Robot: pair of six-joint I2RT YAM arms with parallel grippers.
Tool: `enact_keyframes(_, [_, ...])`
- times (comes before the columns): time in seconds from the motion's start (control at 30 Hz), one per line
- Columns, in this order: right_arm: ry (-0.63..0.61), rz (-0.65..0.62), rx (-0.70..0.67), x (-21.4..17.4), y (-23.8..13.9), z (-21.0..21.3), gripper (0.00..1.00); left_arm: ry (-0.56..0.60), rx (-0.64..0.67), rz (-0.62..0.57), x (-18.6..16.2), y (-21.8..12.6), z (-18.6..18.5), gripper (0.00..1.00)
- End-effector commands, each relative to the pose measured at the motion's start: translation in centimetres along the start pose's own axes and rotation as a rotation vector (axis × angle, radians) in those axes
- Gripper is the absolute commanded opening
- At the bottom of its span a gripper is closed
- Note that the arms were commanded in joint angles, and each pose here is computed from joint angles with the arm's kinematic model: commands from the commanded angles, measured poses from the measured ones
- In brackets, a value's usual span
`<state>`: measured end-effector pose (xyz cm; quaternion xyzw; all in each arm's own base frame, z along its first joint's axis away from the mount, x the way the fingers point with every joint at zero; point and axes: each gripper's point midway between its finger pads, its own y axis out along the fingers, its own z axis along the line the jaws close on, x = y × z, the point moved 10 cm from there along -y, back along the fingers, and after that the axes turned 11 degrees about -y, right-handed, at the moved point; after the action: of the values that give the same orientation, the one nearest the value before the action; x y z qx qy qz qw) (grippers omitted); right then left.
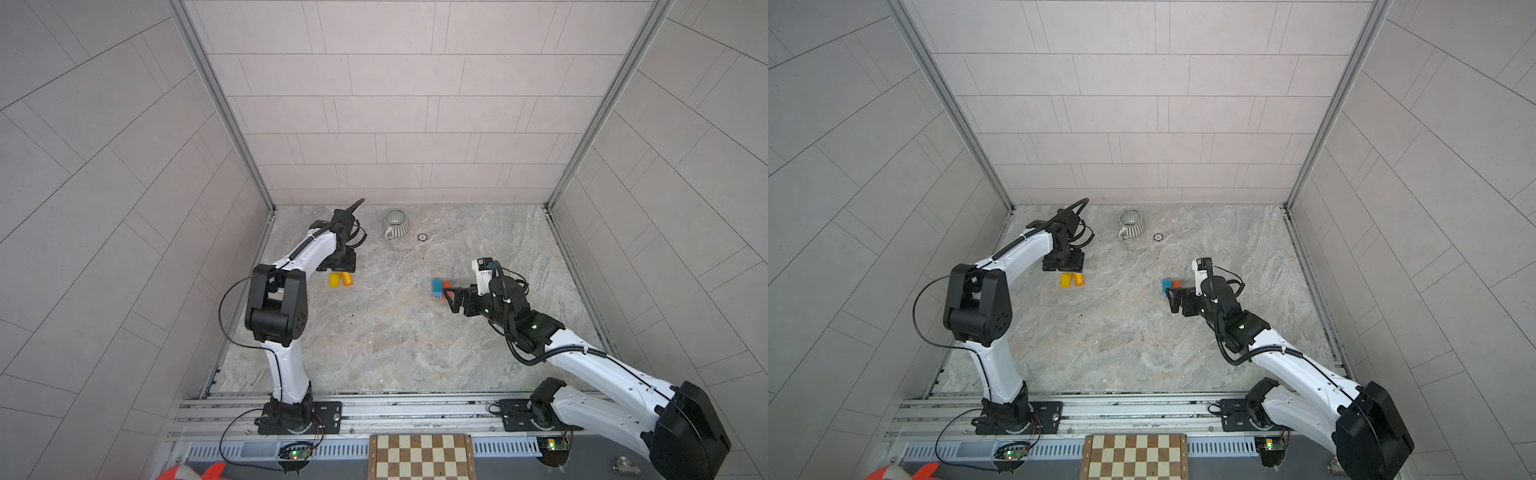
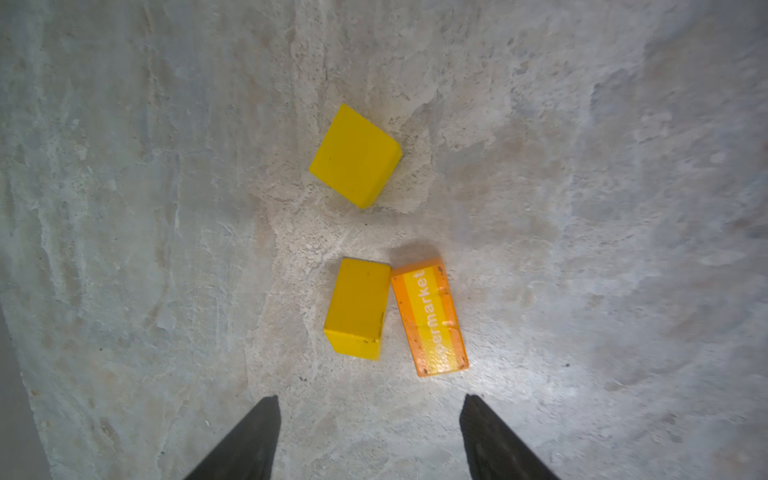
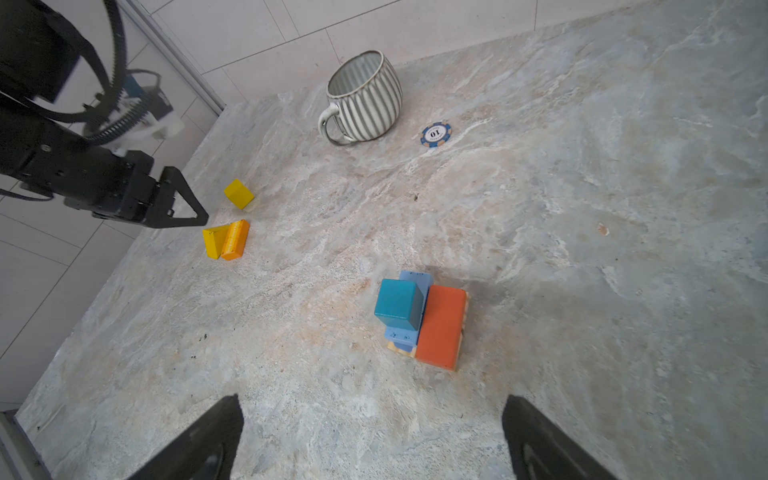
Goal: Build the wood block tower
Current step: 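Grasp the small yellow cube with the left gripper while the right gripper withdraws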
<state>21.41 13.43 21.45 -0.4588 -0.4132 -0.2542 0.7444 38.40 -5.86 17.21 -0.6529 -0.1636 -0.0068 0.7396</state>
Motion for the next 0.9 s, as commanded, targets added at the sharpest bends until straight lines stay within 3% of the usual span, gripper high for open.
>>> enact_keyframes(0.0, [0.013, -0.03, 0.032, 0.8, 0.2, 0.3, 0.99, 0.016, 0.023, -0.03, 1.3, 0.5, 0.5, 0.73])
enact_keyframes(0.3, [0.026, 0.005, 0.064, 0.4, 1.6, 0.5, 0.99, 0.046, 0.043, -0.087, 3.9, 2.0, -0.2, 0.73])
enact_keyframes(0.87, [0.027, 0.038, 0.066, 0.0, 2.7, 0.5, 0.99, 0.033, 0.035, -0.046, 5.8, 5.5, 0.1, 0.67])
